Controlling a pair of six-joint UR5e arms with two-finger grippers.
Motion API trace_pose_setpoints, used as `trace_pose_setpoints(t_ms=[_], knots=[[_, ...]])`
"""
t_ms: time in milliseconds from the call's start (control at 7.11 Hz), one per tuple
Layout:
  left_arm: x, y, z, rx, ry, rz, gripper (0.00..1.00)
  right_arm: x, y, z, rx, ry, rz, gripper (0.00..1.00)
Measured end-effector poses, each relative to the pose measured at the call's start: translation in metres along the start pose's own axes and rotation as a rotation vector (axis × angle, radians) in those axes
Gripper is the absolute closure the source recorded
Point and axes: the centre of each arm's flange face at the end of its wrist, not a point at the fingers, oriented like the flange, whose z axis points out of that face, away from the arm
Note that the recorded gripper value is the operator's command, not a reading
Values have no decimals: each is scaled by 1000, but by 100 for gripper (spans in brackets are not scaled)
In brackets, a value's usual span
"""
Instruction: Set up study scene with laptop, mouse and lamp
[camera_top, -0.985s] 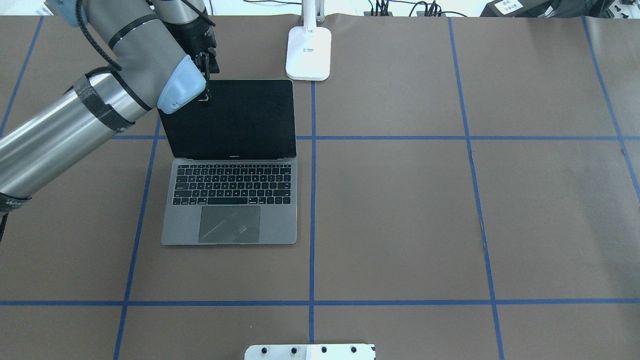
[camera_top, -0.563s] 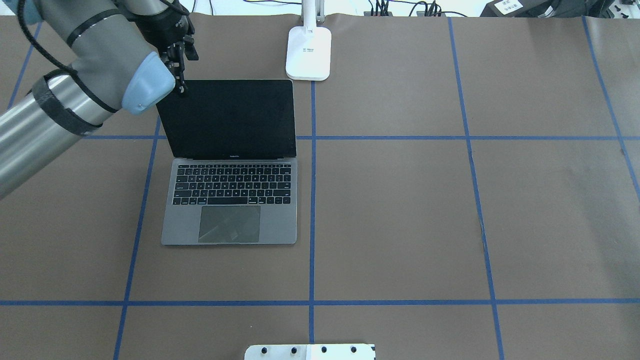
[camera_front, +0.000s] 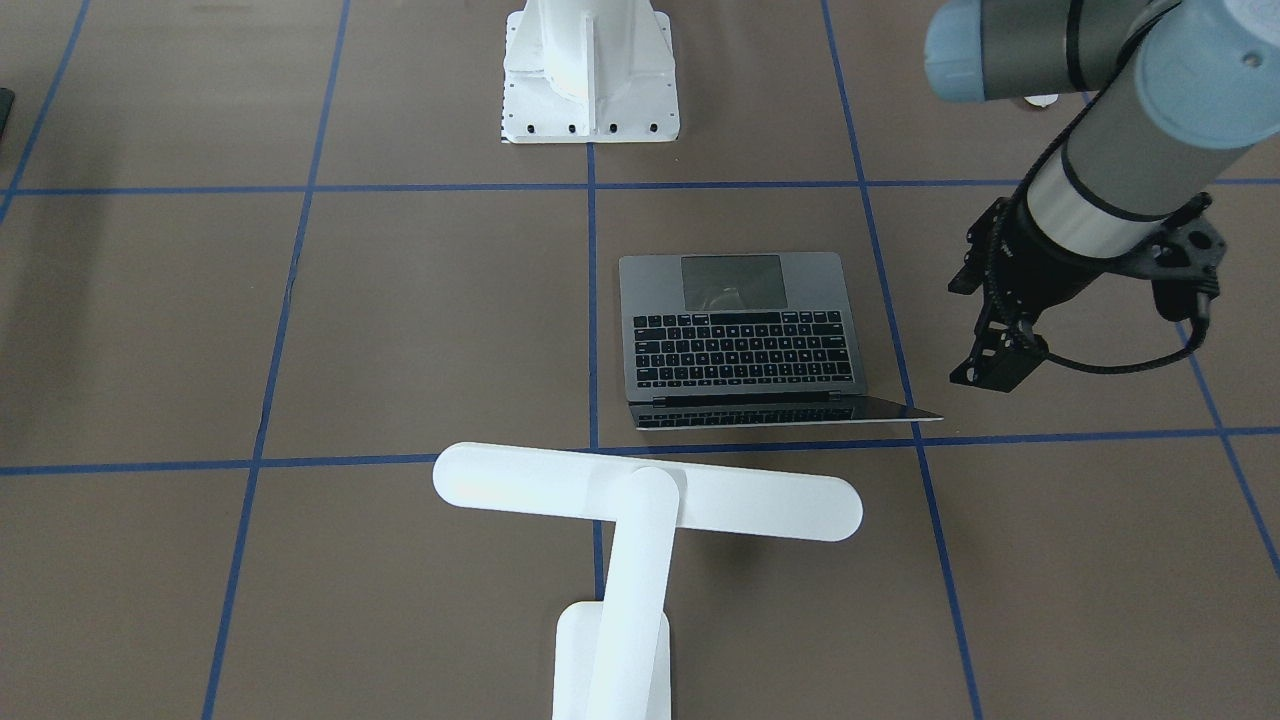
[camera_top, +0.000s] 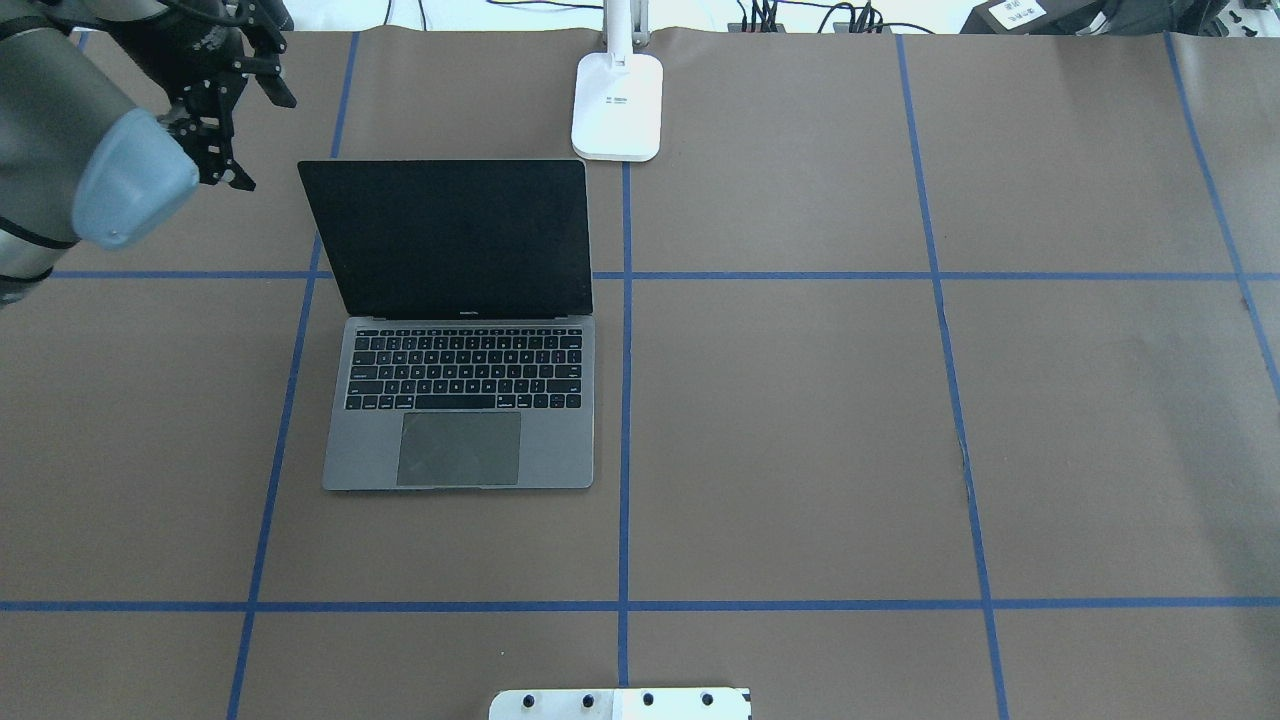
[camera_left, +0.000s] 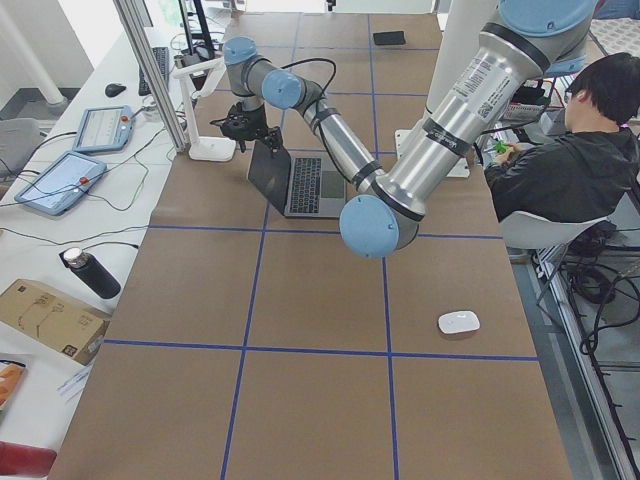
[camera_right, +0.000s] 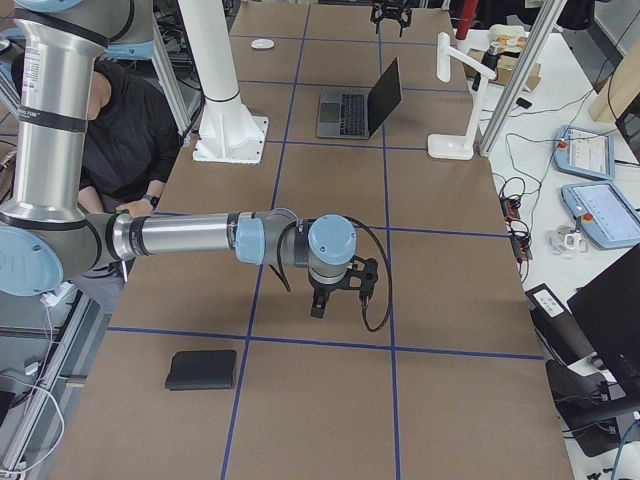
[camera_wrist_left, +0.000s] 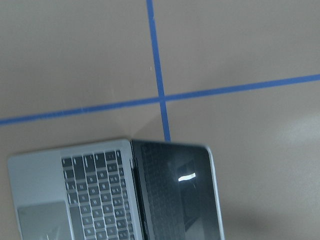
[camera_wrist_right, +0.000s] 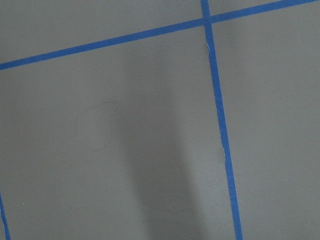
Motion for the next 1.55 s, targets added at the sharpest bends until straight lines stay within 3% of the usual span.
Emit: trace_pose_setpoints(t_ms=[281,563,703,985,1266,1547], knots=[[-23,-30,-15,22,28,148,1,0,2,4,-16,-22,2,1],[-45,-36,-24,51,59,233,0,25,9,30,-76,-39,29,1],[-53,-30,-32,53,77,284,0,53,21,51,-116,-54,-12,1],[-78,-20,-27,47,71,417,0,107,49,85,-182,-77,-149,1],[-96,-16,-3,56,28,536,0,134,67,99,-219,-59,-235,1],[-114,-28,16,62,-16,663,0,142,78,115,-273,-63,-452,1]])
